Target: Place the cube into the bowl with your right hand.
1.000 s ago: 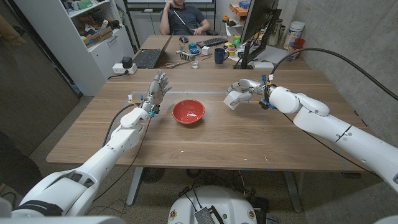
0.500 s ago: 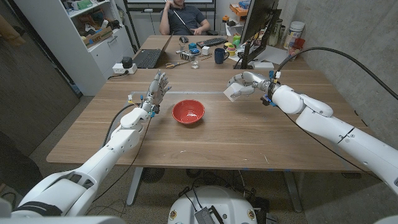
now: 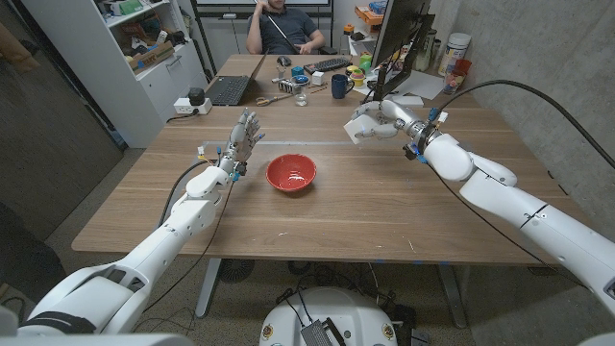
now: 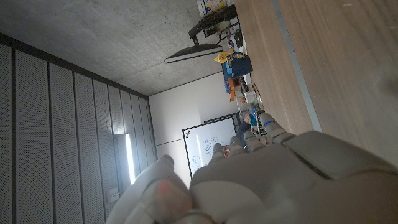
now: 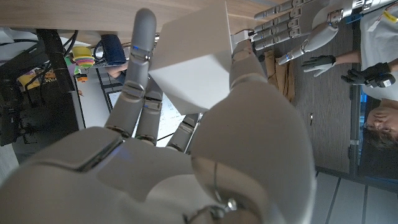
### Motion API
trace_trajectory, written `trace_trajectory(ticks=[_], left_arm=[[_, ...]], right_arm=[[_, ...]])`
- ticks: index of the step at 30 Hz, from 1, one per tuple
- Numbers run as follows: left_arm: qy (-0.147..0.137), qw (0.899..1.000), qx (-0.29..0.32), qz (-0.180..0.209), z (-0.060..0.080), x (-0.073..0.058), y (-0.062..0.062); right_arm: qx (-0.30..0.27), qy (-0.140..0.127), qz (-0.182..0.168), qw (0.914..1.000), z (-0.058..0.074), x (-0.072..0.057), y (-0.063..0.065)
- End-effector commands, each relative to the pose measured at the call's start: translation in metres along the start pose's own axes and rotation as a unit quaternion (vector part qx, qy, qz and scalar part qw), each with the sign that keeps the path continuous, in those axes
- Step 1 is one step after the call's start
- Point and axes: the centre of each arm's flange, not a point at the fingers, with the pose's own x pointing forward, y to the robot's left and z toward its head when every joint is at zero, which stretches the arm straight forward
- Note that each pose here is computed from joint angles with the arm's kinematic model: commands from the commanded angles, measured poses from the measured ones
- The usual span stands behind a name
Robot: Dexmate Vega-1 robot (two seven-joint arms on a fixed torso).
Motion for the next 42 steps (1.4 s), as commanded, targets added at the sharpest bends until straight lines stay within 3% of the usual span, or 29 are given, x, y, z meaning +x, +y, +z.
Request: trace_trajectory(ticks=[1,9,20,23,29,31,33,35,39,42], left_arm=[[-0.001,1.0,0.0,-0.001,0.001,0.001,-0.001],[-0.002,1.0,0.001,-0.002,0.002,-0.001,-0.002],[-0.004,1.0,0.001,-0.001,0.002,-0.004,-0.001],[-0.004,1.0,0.0,-0.001,0.002,-0.005,-0.001],[-0.007,1.0,-0.001,-0.001,0.003,-0.006,0.0],[-0.006,1.0,0.0,0.0,0.003,-0.006,0.0],[-0.008,1.0,-0.001,-0.001,0.004,-0.007,0.001],[-0.009,1.0,0.001,0.002,0.004,-0.007,0.002],[-0.009,1.0,-0.001,0.002,0.004,-0.008,0.003],[-0.01,1.0,-0.001,0.002,0.004,-0.009,0.003]], right_arm=[[0.088,-0.044,-0.046,0.9941,-0.002,-0.005,-0.005],[0.173,-0.079,-0.066,0.9795,-0.005,-0.007,0.0],[0.234,-0.1,-0.063,0.9649,-0.001,-0.006,0.009],[0.265,-0.114,-0.058,0.9558,0.001,-0.003,0.013],[0.285,-0.127,-0.049,0.9489,0.007,0.001,0.018],[0.282,-0.126,-0.041,0.9502,0.009,0.002,0.019],[0.307,-0.133,-0.035,0.9417,0.009,0.004,0.022],[0.301,-0.133,-0.034,0.9438,0.012,0.004,0.022],[0.322,-0.143,-0.025,0.9355,0.016,0.006,0.025],[0.317,-0.145,-0.018,0.937,0.02,0.007,0.028]])
